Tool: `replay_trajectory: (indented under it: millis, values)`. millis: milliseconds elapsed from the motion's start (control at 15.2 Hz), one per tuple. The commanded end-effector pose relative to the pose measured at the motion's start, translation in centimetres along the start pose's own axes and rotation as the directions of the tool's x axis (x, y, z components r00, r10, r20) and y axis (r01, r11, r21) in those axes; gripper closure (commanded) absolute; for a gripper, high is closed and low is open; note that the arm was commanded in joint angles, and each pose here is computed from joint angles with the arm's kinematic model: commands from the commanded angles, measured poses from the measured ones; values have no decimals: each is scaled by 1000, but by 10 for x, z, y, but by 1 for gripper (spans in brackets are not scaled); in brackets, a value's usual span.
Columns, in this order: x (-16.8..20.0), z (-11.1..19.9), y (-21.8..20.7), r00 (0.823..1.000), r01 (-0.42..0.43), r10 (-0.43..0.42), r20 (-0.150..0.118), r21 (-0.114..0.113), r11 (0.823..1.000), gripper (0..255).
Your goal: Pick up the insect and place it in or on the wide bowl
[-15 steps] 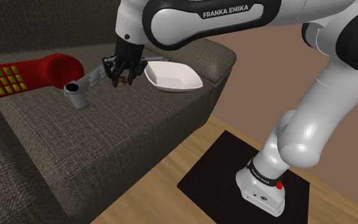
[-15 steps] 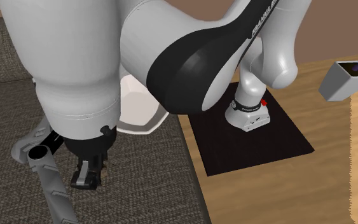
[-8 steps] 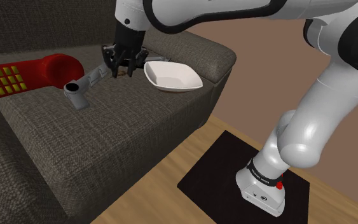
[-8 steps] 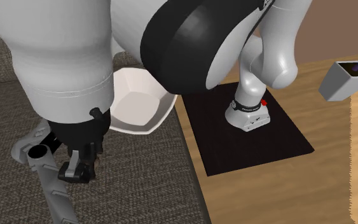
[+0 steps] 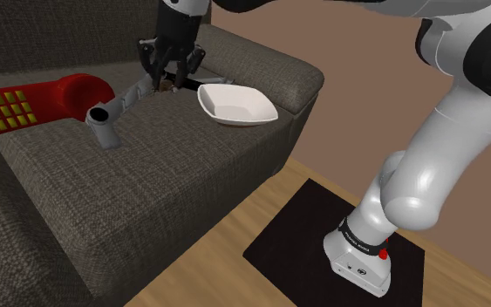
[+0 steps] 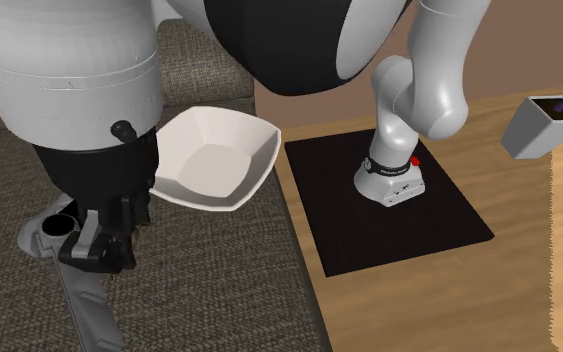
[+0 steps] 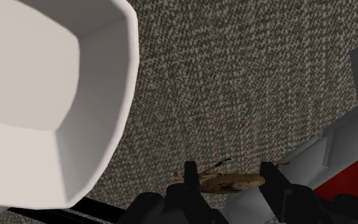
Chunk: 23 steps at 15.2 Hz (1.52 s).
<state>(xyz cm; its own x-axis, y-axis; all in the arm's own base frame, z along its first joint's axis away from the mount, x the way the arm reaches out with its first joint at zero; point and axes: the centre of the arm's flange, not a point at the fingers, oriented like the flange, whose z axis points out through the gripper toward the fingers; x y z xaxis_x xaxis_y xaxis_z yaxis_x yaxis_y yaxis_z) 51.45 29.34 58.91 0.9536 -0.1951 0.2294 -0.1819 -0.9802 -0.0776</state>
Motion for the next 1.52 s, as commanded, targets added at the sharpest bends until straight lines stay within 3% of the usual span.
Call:
replay_trajectory:
  millis: [0, 396, 1452]
  values:
    - [3, -10, -1, 1000, 0, 0, 0, 0, 1000, 255]
    - [10, -38, -3, 1000, 0, 0, 0, 0, 1000, 255]
    - [-53, -68, 180, 1000, 0, 0, 0, 0, 1000, 255]
